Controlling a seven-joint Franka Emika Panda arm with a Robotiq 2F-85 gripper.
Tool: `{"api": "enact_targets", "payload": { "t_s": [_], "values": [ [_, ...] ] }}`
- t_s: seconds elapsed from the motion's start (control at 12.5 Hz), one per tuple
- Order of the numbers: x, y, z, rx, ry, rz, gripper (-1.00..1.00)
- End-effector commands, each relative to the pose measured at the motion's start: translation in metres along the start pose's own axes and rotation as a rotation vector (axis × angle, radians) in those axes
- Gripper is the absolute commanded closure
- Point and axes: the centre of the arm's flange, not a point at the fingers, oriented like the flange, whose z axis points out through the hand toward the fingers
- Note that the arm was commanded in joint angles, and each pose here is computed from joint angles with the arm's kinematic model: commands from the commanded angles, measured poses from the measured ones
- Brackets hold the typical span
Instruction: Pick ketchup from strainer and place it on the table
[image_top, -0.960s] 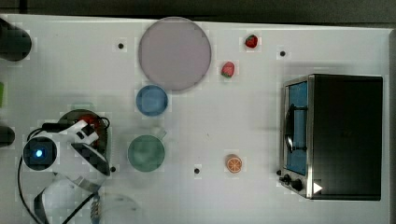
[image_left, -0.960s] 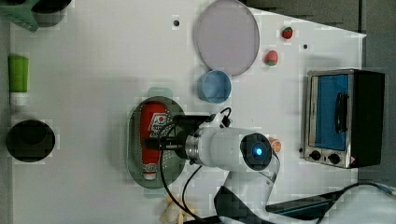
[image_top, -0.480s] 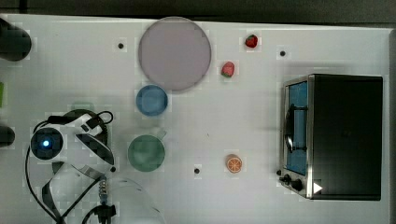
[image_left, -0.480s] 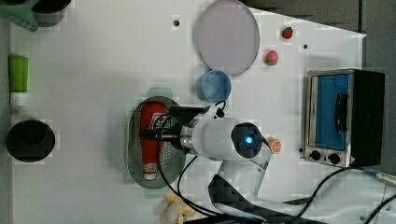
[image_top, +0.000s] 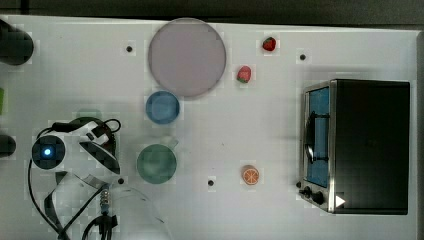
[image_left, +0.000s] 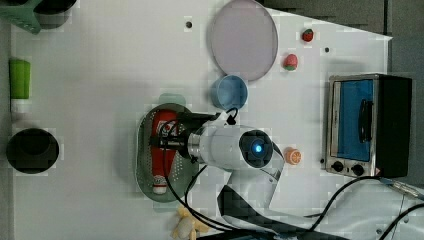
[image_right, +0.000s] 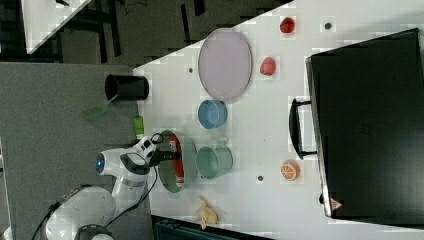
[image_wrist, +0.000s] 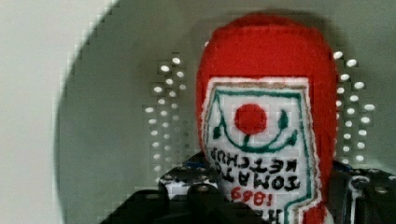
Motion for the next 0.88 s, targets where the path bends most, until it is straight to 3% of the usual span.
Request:
{"api": "enact_targets", "payload": {
  "t_s": [0.08,0.32,0.64,0.88],
  "values": [
    [-0.005,-0.03,-0.054,0.021,0.087,-0.01,-0.19],
    [-0.005,-0.034,-0.108,-0.035,0.103,0.049,-0.19],
    [0.015,-0.026,-0.199,-0.008,0.096,0.214,-0.19],
    [0.059,0.02,-0.259,-0.064,0.101,0.174,-0.19]
  ]
}}
